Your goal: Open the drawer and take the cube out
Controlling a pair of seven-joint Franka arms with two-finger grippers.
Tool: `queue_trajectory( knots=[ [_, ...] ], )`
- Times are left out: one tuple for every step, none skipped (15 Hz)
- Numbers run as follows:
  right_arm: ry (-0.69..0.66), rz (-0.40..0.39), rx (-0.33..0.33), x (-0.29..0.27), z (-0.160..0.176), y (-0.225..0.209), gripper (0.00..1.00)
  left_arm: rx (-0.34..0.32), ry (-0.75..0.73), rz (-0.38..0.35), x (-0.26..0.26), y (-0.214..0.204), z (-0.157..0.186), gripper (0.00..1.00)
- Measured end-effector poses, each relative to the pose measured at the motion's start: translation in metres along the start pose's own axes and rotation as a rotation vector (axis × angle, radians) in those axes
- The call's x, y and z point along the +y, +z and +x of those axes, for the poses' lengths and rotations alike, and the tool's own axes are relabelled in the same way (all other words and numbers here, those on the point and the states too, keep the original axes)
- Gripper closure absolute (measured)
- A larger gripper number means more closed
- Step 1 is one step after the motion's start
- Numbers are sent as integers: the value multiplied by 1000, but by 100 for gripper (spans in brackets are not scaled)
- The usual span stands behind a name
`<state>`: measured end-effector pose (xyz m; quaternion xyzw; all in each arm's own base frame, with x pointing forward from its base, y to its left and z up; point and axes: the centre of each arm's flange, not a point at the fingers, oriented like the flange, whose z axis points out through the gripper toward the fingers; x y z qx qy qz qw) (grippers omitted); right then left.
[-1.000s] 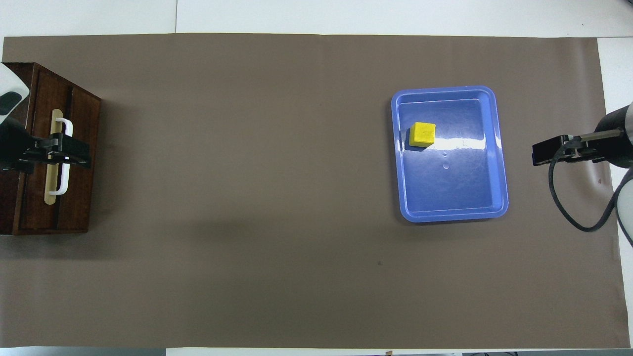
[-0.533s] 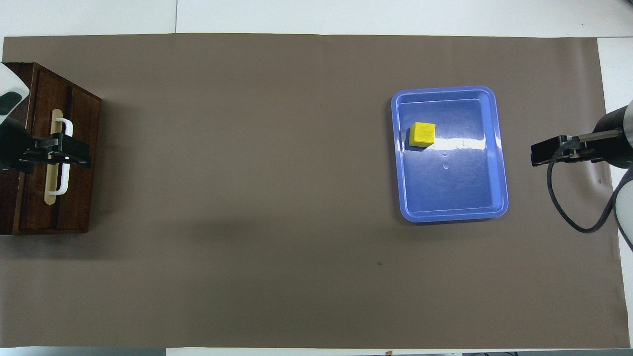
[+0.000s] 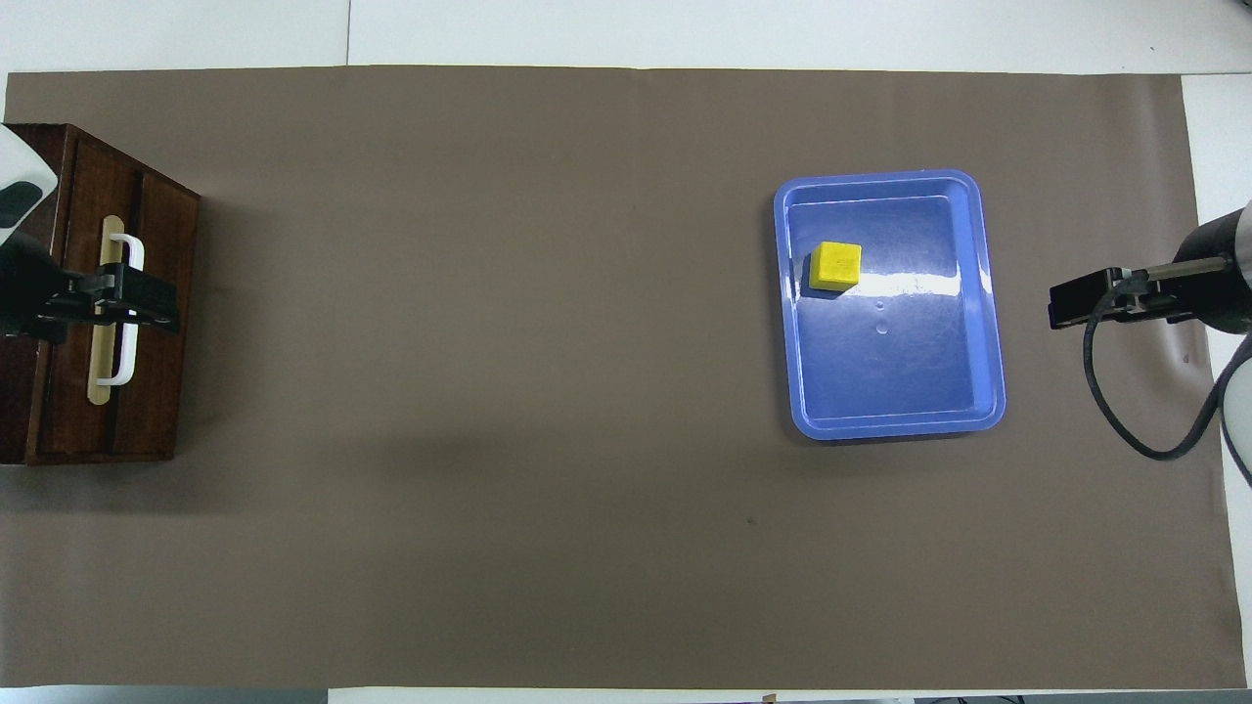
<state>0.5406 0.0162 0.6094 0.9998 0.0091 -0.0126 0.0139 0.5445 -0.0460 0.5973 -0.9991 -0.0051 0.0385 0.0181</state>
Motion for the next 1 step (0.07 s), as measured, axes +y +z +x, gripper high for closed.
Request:
queue_trajectory(
  knots=[
    [0, 1, 0, 0, 0, 0, 0, 0, 0, 0, 0, 0, 0, 0]
  ],
)
